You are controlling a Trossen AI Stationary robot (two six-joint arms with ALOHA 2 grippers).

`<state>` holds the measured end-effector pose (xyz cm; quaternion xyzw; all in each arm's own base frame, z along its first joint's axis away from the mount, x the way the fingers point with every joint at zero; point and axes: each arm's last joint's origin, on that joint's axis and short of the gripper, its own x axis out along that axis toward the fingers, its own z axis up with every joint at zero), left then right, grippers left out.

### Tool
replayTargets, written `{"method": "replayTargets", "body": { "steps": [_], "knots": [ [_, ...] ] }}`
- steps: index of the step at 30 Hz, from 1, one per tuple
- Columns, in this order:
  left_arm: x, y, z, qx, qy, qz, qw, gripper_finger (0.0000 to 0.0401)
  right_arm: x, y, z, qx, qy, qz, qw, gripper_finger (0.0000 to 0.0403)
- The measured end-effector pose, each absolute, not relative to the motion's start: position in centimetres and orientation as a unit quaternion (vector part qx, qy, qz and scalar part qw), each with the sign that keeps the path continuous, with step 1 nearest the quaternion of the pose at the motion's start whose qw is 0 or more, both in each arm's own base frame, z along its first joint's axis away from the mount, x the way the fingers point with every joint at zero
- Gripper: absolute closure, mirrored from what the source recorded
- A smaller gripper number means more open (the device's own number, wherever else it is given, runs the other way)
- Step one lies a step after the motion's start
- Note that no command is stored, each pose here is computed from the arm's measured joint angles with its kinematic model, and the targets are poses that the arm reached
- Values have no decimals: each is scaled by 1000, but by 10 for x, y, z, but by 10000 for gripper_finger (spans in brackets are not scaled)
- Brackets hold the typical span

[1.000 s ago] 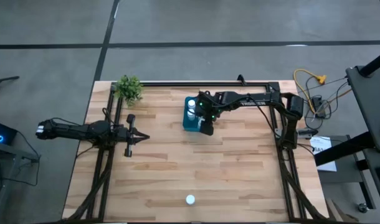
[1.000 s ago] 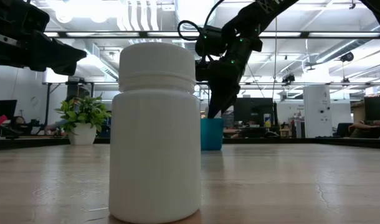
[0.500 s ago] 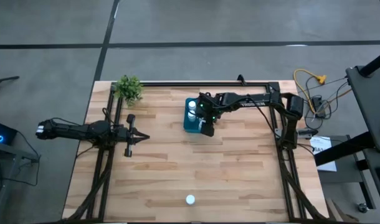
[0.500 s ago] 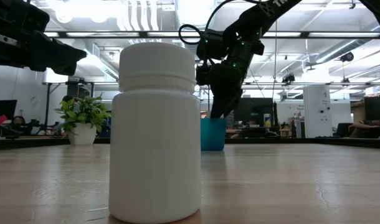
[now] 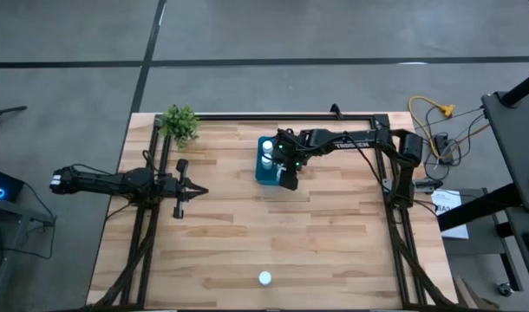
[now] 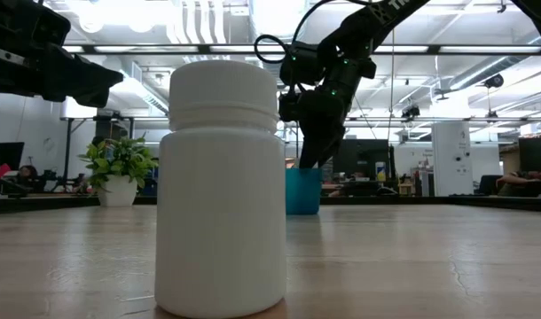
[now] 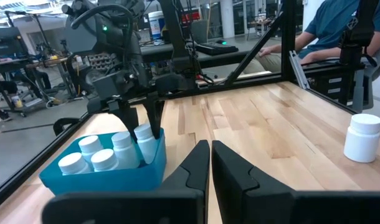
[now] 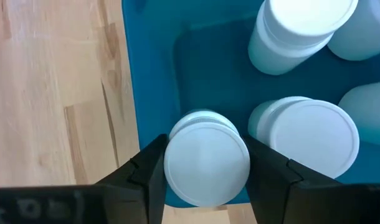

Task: Pick and place pill bottles into a basket
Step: Put the top white pill bottle into the blue bin

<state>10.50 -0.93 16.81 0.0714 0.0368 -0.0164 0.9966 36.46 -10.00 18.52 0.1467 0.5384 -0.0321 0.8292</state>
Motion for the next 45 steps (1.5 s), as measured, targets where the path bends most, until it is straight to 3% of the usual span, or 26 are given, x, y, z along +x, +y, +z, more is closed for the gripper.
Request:
{"method": "replayTargets", "body": {
  "steps": [45],
  "knots": [
    [105,-9,168,71,36,-16,997,400,365,-99,182,163,531,-29,831,248]
  ]
}}
